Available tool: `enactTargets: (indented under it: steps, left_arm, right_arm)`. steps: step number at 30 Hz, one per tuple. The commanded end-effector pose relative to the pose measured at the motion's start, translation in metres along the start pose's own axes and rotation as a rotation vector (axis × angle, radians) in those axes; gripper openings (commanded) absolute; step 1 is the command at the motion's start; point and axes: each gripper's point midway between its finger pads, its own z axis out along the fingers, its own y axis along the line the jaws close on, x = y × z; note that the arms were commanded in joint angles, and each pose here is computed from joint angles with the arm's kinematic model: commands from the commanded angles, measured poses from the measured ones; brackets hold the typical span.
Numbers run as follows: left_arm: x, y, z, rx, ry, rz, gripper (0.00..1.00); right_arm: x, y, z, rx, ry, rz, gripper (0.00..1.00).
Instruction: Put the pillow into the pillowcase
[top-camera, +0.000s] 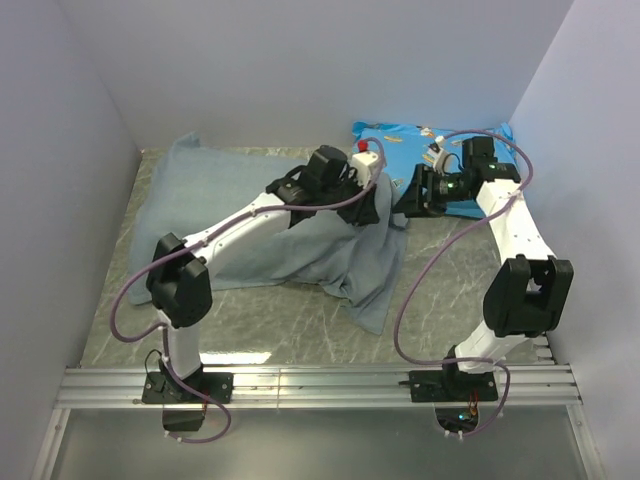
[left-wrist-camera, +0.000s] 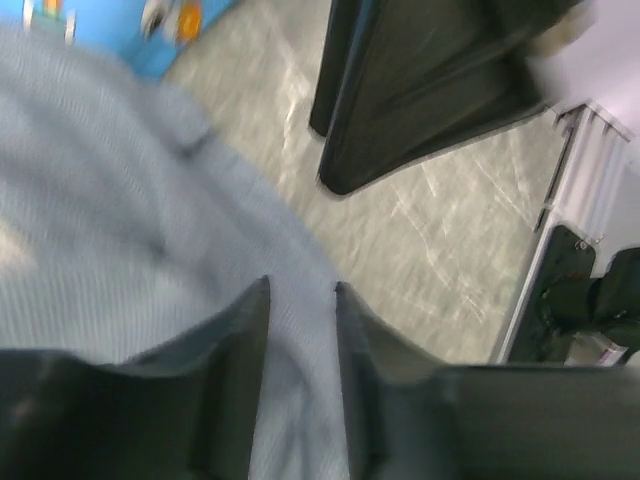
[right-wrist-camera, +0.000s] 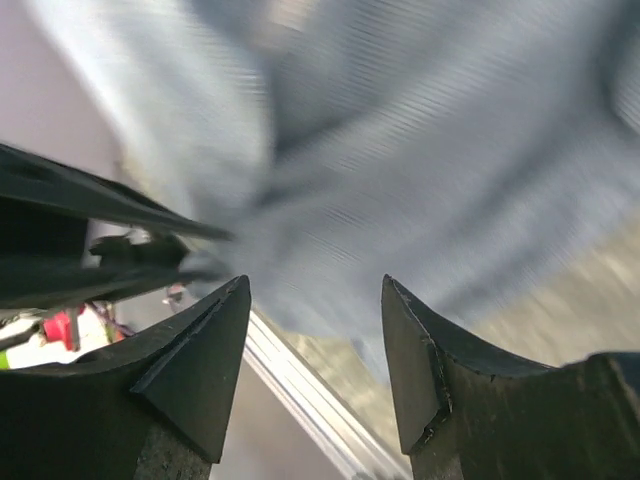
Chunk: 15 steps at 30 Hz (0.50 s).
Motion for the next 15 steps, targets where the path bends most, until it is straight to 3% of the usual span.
enactTargets:
  steps: [1, 2, 3, 4, 5, 6, 7, 8, 13, 15]
  left_arm:
    - [-0.071, -0.035, -0.018, 0.040, -0.163, 0.132, 0.41]
    - [-0.081, -0.033, -0.031, 0.015, -0.177, 0.157, 0.55]
    - [-0.083, -0.028, -0.043, -0.013, -0.178, 0.171, 0.61]
    - [-0.082, -0.007, -0.063, -0.051, -0.175, 0.168, 0.67]
    - [-0.093, -0.009, -0.100, -0.056, -0.218, 0.170, 0.77]
    - [-0.072, 0.009, -0.113, -0.080, -0.181, 0.130, 0.88]
    - [-0.058, 0.043, -0.142, -0.159, -0.151, 0.081, 0.98]
    - [-0.056, 0.048, -0.177, -0.213, -0.170, 0.085, 0.99]
    - [0.046, 0.151, -0.313, -0.549, -0.019, 0.004, 0.99]
    - [0.092, 0.169, -0.346, -0.640, 0.059, -0.074, 0.99]
  right_arm:
    - [0.020, -0.015, -0.021, 0.112, 0.073, -0.031, 0.63]
    - [0.024, -0.019, -0.024, 0.137, 0.088, -0.034, 0.63]
    - [0.026, -0.020, -0.027, 0.149, 0.088, -0.071, 0.64]
    - [0.038, -0.023, -0.026, 0.157, 0.120, -0.077, 0.77]
    - [0.044, -0.021, -0.029, 0.166, 0.125, -0.115, 0.78]
    - [0.052, -0.026, -0.030, 0.190, 0.141, -0.166, 0.88]
    - [0.071, -0.033, -0.026, 0.212, 0.180, -0.172, 0.90]
    - [0.079, -0.022, -0.023, 0.215, 0.181, -0.255, 0.90]
    - [0.147, -0.030, 0.005, 0.381, 0.335, -0.584, 0.92]
    - [0.157, -0.024, 0.021, 0.396, 0.329, -0.707, 0.93]
